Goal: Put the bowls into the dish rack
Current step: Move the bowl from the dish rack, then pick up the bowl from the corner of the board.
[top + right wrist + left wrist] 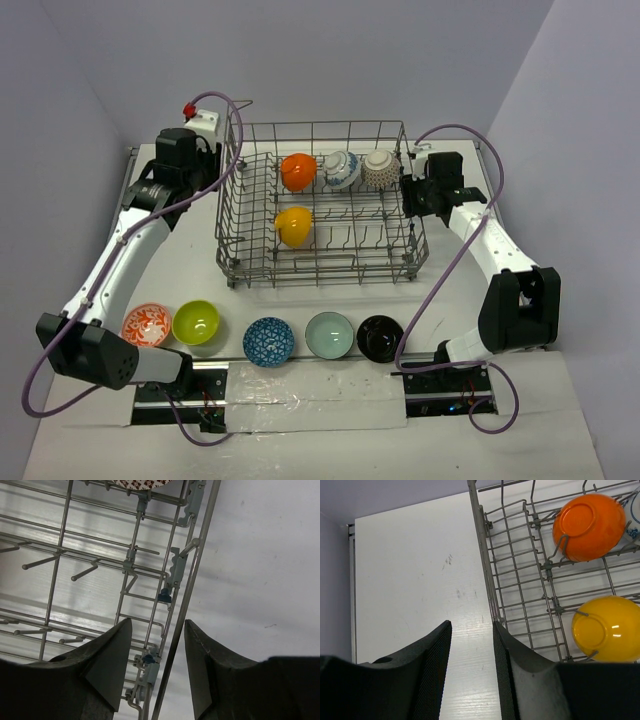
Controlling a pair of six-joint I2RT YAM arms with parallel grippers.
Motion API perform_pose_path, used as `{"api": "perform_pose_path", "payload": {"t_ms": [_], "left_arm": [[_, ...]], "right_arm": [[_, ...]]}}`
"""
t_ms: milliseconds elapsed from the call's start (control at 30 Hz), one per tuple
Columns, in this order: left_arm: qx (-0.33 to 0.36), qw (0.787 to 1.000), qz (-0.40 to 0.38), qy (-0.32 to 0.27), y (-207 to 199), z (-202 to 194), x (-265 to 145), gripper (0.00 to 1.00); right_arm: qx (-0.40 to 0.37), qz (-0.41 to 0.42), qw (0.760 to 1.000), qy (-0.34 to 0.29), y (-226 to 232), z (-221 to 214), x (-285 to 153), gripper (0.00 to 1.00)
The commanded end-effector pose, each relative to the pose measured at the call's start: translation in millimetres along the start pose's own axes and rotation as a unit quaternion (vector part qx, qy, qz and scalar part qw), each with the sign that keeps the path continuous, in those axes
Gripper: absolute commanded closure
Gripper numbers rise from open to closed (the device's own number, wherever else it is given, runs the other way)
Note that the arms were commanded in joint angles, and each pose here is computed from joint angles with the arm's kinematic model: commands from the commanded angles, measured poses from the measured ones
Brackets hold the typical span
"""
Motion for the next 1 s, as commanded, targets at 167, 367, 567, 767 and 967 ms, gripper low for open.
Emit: {"api": "perform_pose_path", "payload": {"t_ms": [167, 367, 567, 767, 967], "left_arm": [[-0.001, 0.999, 0.040, -0.030, 13.4, 3.0, -16.9, 0.55], [-0.005, 0.997, 0.064, -0.042, 23.1, 2.5, -29.6, 0.55], [-0.023, 0.995, 0.078, -0.065, 38.1, 7.3, -47.2, 0.55], [-0.040, 0.991, 0.095, -0.083, 53.7, -1.3, -66.5, 0.55], [-0.051, 0.988, 0.123, -0.079, 69.7, -24.2, -81.1, 0.56]], "right_arm": [[0.001, -0.008, 0.998, -0.063, 3.5, 25.0, -25.1, 0.44], [0.000, -0.023, 0.996, -0.089, 0.7, 34.3, -35.2, 0.41], [-0.006, 0.003, 0.992, -0.123, 8.3, 42.6, -58.4, 0.40], [-0.024, 0.025, 0.986, -0.160, 15.6, 49.1, -86.7, 0.40], [-0.090, 0.140, 0.968, -0.188, 47.0, 52.3, -135.4, 0.43]]}}
Point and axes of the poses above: each gripper's point midway between its finger pads, its own x axis out along the fingers, its own y axis along the line the jaws close on, z = x × y, the point moved 5 cm from there along -x, back along the fingers, and after that the axes turned 12 degrees about x, right-handed, at the moved point
